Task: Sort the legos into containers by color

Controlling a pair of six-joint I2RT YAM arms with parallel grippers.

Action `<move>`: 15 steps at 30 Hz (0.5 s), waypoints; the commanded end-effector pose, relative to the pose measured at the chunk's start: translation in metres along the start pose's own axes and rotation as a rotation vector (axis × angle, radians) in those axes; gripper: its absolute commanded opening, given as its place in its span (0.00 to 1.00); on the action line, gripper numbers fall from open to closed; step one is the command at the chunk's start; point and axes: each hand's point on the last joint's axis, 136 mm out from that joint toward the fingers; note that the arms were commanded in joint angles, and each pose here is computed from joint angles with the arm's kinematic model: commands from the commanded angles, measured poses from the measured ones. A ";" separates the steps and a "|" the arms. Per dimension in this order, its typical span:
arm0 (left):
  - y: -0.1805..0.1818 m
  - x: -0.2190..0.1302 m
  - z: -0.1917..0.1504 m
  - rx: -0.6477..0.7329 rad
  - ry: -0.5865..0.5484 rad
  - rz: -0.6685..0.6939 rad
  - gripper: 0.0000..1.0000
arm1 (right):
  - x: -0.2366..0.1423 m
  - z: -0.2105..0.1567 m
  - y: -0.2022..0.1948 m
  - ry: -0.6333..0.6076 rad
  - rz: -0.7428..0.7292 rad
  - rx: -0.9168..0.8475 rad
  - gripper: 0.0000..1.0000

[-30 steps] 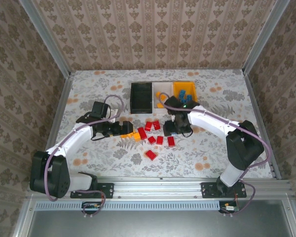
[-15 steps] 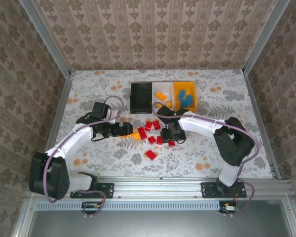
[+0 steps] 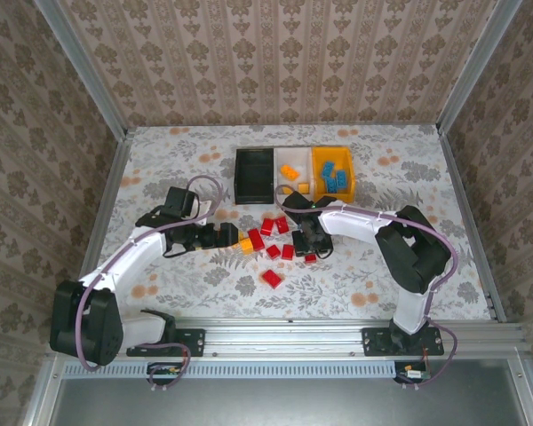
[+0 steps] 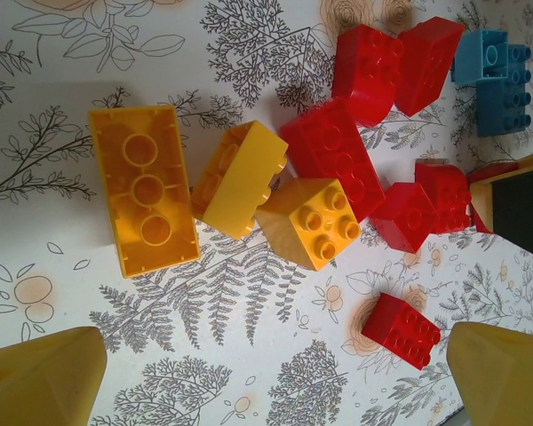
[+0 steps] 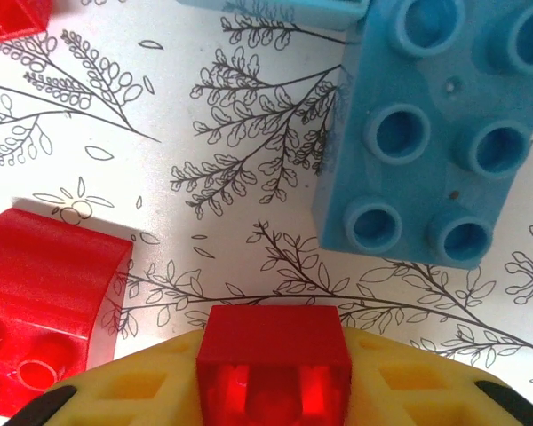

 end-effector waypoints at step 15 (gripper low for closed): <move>-0.007 -0.010 0.005 -0.036 -0.063 -0.039 1.00 | -0.135 0.076 0.098 -0.108 0.383 -0.053 0.36</move>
Point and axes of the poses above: each hand's point on the last joint's axis, 136 mm out from that joint toward the fingers, its own x axis out along the fingers, its own y axis along the line the jaws close on, z = x × y, and after that the axes turned 15 degrees about x, right-handed
